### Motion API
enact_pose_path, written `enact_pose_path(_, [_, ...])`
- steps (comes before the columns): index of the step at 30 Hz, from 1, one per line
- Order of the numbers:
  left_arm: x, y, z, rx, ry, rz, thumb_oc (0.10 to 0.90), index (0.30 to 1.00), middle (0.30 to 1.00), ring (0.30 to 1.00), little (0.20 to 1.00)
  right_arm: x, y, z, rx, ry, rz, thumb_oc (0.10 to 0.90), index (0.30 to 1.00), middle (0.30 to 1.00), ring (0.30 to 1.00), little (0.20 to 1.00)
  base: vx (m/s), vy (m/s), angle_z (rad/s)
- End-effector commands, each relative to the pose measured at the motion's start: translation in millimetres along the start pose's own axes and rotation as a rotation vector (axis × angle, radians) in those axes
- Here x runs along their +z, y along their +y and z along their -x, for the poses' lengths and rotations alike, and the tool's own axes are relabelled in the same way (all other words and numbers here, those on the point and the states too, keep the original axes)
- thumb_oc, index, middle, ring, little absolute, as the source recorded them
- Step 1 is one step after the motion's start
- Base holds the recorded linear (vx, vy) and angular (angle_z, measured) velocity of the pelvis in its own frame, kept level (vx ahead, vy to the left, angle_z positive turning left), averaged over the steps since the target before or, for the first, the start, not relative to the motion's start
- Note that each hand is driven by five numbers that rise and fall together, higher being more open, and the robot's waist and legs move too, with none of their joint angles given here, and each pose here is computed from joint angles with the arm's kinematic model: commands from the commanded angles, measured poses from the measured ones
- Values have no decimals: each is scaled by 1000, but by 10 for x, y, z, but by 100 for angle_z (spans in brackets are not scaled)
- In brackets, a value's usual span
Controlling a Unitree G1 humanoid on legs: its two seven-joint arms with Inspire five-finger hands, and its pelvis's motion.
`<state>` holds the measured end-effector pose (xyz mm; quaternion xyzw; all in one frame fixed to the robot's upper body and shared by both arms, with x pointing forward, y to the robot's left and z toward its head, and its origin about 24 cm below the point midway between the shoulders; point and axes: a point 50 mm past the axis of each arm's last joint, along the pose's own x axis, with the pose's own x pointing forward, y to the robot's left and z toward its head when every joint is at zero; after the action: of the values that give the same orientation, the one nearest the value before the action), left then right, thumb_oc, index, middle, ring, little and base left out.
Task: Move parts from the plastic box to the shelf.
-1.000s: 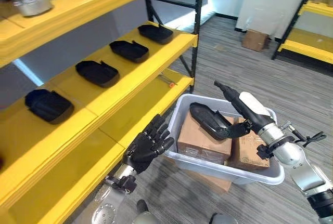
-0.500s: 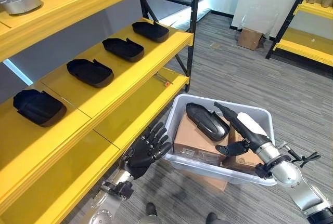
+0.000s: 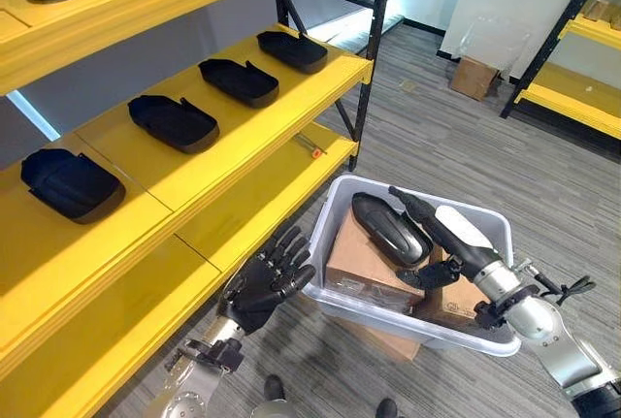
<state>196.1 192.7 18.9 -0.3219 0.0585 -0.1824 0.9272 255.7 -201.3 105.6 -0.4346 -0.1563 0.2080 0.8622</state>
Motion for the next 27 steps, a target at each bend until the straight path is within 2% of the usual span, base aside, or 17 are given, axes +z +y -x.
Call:
enact_pose_path(1, [346, -298, -200, -242, -159, -76, 900, 1000, 1000, 1000, 1000, 481, -591, -285, -178, -305, 123, 900, 1000, 1000, 1000, 1000, 38, 161, 2])
enact_pose_path(8, [327, -316, -231, -272, -154, -58, 900, 1000, 1000, 1000, 1000, 579, -653, -296, -197, -339, 249, 900, 1000, 1000, 1000, 1000, 44, 253, 17])
enact_pose_path(13, [350, -287, -217, -262, -144, -93, 900, 1000, 1000, 1000, 1000, 638, -629, -302, -120, -365, 176, 900, 1000, 1000, 1000, 1000, 23, 97, -6])
enact_pose_path(17, [379, -335, -280, -292, -141, -127, 900, 1000, 1000, 1000, 1000, 669, -625, -330, -117, -375, 270, 900, 1000, 1000, 1000, 1000, 53, -205, 2])
enact_pose_path(18, [412, -385, -333, -311, -145, -141, 900, 1000, 1000, 1000, 1000, 709, -636, -308, -110, -397, 368, 900, 1000, 1000, 1000, 1000, 101, -390, 16])
enact_pose_path(20, [433, -402, -368, -328, -142, -156, 900, 1000, 1000, 1000, 1000, 745, -655, -329, -99, -412, 422, 900, 1000, 1000, 1000, 1000, 152, -448, 41])
enact_pose_path(27, [423, -443, -373, -374, -88, -162, 900, 1000, 1000, 1000, 1000, 967, -816, -334, -21, -440, 495, 900, 1000, 1000, 1000, 1000, 140, -390, 42])
